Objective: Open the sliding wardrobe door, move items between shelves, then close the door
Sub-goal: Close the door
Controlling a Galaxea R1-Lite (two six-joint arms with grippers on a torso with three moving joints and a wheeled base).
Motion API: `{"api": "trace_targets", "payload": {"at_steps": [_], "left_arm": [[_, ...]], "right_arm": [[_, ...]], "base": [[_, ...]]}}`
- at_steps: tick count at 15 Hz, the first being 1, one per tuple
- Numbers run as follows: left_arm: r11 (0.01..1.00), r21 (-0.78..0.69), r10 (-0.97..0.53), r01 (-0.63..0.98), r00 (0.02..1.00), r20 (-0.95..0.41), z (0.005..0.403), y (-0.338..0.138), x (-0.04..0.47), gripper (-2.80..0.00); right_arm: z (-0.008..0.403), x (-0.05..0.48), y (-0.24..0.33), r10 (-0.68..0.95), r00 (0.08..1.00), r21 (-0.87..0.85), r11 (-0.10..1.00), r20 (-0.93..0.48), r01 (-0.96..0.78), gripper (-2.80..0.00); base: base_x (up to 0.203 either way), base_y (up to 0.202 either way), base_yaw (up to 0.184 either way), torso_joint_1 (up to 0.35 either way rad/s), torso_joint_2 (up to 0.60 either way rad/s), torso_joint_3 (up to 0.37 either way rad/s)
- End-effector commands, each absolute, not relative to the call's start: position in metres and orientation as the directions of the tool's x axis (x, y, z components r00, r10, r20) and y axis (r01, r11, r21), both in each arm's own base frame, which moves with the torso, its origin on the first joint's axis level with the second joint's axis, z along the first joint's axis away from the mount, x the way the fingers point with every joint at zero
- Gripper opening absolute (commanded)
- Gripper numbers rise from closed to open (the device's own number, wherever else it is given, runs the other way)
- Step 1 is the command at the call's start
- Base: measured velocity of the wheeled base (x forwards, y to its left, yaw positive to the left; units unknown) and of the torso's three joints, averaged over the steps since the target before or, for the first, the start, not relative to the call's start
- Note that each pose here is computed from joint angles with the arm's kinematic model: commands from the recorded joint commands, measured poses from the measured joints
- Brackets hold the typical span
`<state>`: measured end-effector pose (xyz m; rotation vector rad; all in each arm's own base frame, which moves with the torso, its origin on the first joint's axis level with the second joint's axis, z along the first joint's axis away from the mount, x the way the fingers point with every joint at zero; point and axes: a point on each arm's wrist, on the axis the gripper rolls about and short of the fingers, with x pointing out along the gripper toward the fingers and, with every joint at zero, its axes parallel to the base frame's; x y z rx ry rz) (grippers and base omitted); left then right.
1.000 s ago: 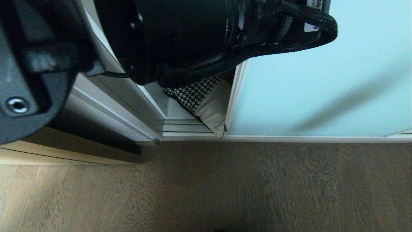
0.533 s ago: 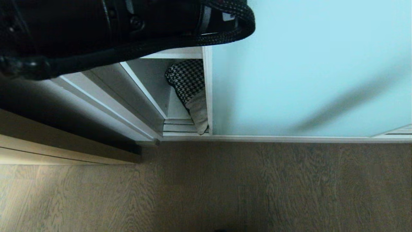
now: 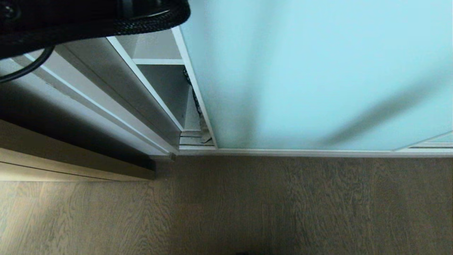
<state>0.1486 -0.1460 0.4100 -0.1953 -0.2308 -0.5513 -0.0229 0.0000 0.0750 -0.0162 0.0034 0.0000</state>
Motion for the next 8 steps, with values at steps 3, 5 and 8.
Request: {"api": "trace_targets", "payload": {"at_steps": [3,5,8], "left_arm": [[0.851,-0.1,-0.463,0.515,0.828,0.317,0.415,-0.111,0.12,-2.8],[0.855,-0.092,-0.461,0.51,0.829,0.316,0.41,-0.101,0.111,-2.8],[0.867,-0.079,-0.448,0.493,0.838,0.311,0.403,-0.09,0.103,-2.8]], "right_arm": [[0.075,-0.023,0.0,0.0,1.0,-0.017,1.0,-0.005,0.0,-2.8],[0.075,-0.023,0.0,0.0,1.0,-0.017,1.0,-0.005,0.0,-2.8],[0.075,-0.023,0.0,0.0,1.0,-0.017,1.0,-0.005,0.0,-2.8]], "base": [[0.0,0.0,0.0,0.0,0.0,0.0],[0.0,0.0,0.0,0.0,0.0,0.0],[0.0,0.0,0.0,0.0,0.0,0.0]]}}
